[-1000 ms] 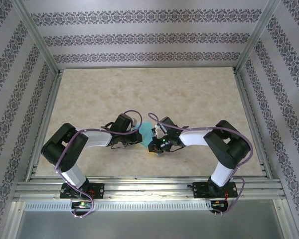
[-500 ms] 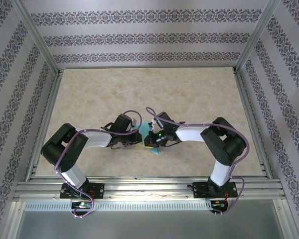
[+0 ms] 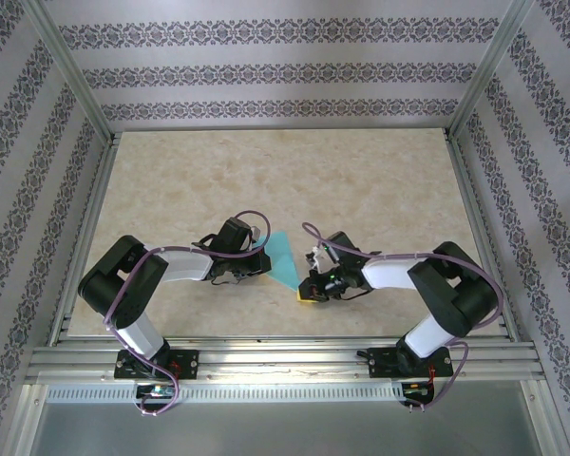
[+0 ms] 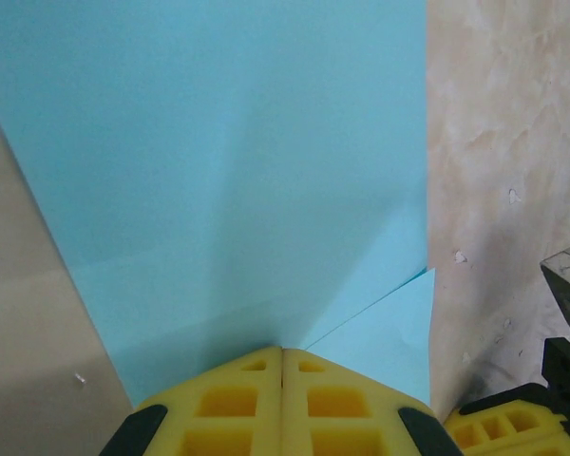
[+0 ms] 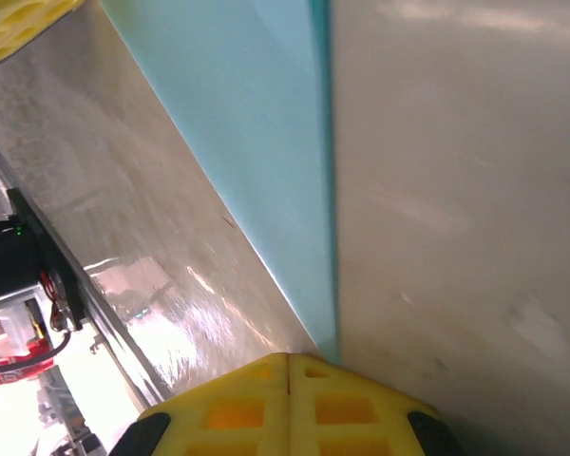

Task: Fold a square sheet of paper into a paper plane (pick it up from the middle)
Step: Third fold the triangle at the center of the table.

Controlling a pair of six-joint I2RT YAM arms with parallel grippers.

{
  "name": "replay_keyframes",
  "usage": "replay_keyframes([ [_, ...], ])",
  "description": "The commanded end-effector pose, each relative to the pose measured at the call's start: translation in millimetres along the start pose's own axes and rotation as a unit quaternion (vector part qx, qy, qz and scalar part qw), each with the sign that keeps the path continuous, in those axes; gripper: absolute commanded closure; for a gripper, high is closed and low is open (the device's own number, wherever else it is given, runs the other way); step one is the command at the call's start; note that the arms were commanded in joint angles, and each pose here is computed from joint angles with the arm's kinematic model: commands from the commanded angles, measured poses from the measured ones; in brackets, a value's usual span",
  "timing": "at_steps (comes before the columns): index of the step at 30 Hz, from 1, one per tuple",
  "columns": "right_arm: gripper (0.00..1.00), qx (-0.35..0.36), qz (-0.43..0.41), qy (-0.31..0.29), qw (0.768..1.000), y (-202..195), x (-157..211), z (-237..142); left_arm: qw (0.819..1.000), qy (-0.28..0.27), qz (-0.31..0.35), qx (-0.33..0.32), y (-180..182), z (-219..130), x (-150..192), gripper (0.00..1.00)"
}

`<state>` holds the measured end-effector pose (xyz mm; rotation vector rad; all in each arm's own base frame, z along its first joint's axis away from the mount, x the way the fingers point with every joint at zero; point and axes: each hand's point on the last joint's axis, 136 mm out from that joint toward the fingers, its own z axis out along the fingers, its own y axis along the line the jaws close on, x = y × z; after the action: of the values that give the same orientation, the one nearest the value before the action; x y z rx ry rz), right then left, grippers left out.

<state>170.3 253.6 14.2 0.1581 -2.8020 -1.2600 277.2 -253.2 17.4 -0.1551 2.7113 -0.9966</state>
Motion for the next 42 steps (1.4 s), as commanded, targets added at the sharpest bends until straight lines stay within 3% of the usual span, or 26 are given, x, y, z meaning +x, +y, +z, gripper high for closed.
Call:
replay_keyframes([
  [1, 0.98, 0.013, 0.026, 0.018, 0.999, -18.7, 19.3, -7.4, 0.998, 0.019, -0.022, -0.059, 31.1, 3.6, 15.5, 1.0],
  [6, 0.95, -0.013, -0.025, -0.043, 0.999, 19.4, -8.1, -31.7, 0.999, 0.01, -0.031, -0.043, 24.3, 2.0, 12.8, 1.0],
  [10, 0.91, 0.053, -0.07, -0.13, 0.988, 24.7, -36.8, -59.7, 0.998, -0.014, -0.056, -0.018, 14.1, -1.6, 9.0, 1.0],
  [14, 0.84, 0.132, -0.111, -0.245, 0.954, 22.1, -61.2, -100.9, 0.997, -0.033, -0.063, -0.017, 5.4, -4.1, 8.6, 0.98],
  [18, 0.62, 0.173, -0.123, -0.356, 0.91, 19.1, -75.8, -144.0, 0.996, -0.049, -0.068, -0.007, -3.6, -4.7, 6.1, 0.96],
  [21, 0.34, 0.153, -0.07, -0.43, 0.887, 8.8, -76.9, -166.7, 0.998, -0.047, -0.05, -0.009, -11.0, -8.0, 2.6, 0.91],
  [23, 0.05, 0.11, -0.076, -0.457, 0.879, 11.6, -73.7, -171.5, 0.998, -0.05, -0.036, -0.014, -15.1, -12.7, -0.9, 0.87],
  [24, 0.02, 0.097, -0.08, -0.46, 0.879, 8.1, -70.5, -169.5, 0.998, -0.053, -0.032, -0.016, -15.5, -15.1, -1.9, 0.86],
  [27, 0.02, 0.061, -0.08, -0.453, 0.886, 8.2, -65.4, -168.7, 0.997, -0.069, -0.017, -0.018, -20.3, -25.4, -8.5, 0.82],
  [33, 0.03, 0.028, -0.078, -0.376, 0.923, 14.2, -58.6, -141.9, 0.996, -0.087, 0.001, -0.022, -23.5, -41.9, -19.2, 0.76],
  [37, 0.23, 0.071, -0.073, -0.33, 0.938, 9.9, -60.3, -123.1, 0.996, -0.088, -0.005, -0.021, -16.8, -49.8, -23.3, 0.72],
  [40, 0.32, 0.073, -0.079, -0.296, 0.949, 16.6, -61.3, -105.0, 0.995, -0.091, -0.017, -0.023, -9.8, -56.4, -24.3, 0.71],
  [42, 0.37, 0.072, -0.098, -0.277, 0.953, 27.3, -62.7, -95.2, 0.995, -0.098, -0.028, -0.017, -6.9, -59.8, -23.0, 0.64],
])
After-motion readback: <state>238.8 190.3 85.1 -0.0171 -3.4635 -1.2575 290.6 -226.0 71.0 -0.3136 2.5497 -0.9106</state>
